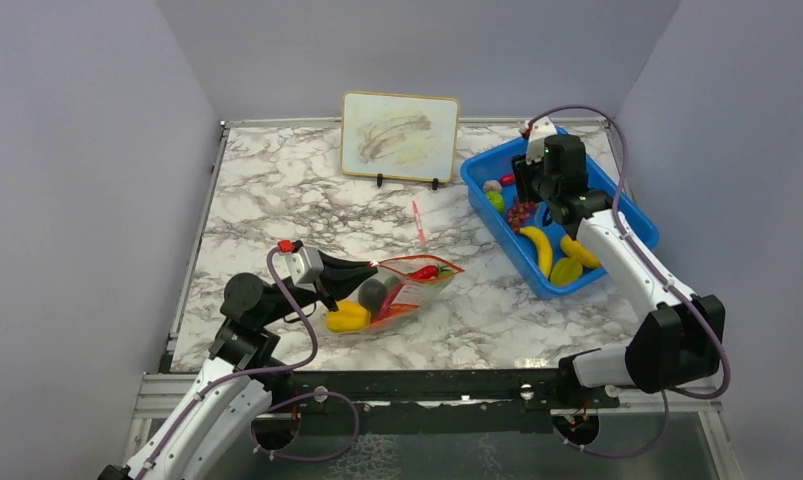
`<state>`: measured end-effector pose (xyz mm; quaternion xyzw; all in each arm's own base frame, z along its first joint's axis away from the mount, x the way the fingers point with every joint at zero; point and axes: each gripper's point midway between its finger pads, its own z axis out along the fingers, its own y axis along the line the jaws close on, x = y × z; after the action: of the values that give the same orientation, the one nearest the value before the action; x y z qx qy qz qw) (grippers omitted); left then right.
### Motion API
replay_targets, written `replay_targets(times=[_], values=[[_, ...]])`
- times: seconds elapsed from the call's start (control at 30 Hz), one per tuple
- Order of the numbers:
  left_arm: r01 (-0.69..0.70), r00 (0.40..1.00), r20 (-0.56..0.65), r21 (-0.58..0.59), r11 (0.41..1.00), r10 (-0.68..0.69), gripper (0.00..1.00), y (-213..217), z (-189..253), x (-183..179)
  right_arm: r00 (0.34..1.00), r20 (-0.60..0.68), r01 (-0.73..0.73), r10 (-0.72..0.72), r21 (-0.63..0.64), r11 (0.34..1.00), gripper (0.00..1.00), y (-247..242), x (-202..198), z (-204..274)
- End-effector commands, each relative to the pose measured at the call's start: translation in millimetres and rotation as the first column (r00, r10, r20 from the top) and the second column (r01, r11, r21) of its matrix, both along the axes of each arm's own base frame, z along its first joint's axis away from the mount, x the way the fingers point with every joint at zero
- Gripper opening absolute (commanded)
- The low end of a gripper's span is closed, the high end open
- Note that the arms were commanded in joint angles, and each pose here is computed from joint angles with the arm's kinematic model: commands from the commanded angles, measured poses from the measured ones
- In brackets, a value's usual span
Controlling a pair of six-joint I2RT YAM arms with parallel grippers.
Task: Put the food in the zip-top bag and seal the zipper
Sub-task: Pick up the fake vegetable from the bin.
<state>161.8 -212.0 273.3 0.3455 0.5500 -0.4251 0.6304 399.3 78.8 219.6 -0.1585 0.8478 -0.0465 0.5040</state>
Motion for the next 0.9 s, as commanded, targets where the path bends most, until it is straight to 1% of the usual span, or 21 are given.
replay_targets(times=[0.0, 0.13, 0.27, 0.37, 0.47, 0.53, 0.6, 0.67, 0.73, 0.87], values=[[0.010, 0.998, 0.061, -0.020, 1.000, -0.009, 0.00, 0, 12, -4, 0.998, -0.063, 0.025, -0.022, 0.051, 0.998, 0.54, -19, 19, -19], [0.009, 0.998, 0.060, -0.018, 1.000, -0.008, 0.00, 0, 12, -4, 0.993, -0.121, -0.002, 0.015, 0.100, 0.995, 0.65, -24, 31, -44], [0.006, 0.998, 0.064, -0.017, 1.000, -0.005, 0.00, 1, 12, -4, 0.986, -0.168, 0.008, 0.016, 0.141, 0.990, 0.69, -25, 42, -64], [0.006, 0.998, 0.061, -0.015, 1.000, -0.005, 0.00, 1, 11, -3, 0.984, -0.178, 0.007, 0.021, 0.152, 0.988, 0.70, -24, 52, -74], [0.008, 0.998, 0.059, -0.014, 1.000, -0.007, 0.00, 0, 11, -4, 0.986, -0.169, 0.012, 0.010, 0.129, 0.992, 0.70, -27, 67, -79], [0.010, 0.998, 0.060, -0.016, 1.000, -0.009, 0.00, 0, 12, -4, 0.990, -0.140, 0.019, -0.007, 0.091, 0.996, 0.68, -35, 79, -78], [0.011, 0.998, 0.060, -0.016, 1.000, -0.010, 0.00, 0, 12, -4, 0.986, -0.164, 0.034, -0.022, 0.068, 0.997, 0.64, -41, 81, -83], [0.009, 0.998, 0.061, -0.016, 1.000, -0.008, 0.00, 1, 11, -5, 0.975, -0.215, 0.066, -0.049, 0.073, 0.995, 0.63, -47, 77, -90], [0.005, 0.998, 0.065, -0.017, 1.000, -0.004, 0.00, 1, 12, -4, 0.968, -0.232, 0.113, -0.095, 0.066, 0.991, 0.64, -54, 73, -95], [0.002, 0.998, 0.066, -0.014, 1.000, -0.001, 0.00, 1, 12, -4, 0.914, -0.259, 0.319, -0.312, -0.018, 0.948, 0.65, -98, 60, -102]])
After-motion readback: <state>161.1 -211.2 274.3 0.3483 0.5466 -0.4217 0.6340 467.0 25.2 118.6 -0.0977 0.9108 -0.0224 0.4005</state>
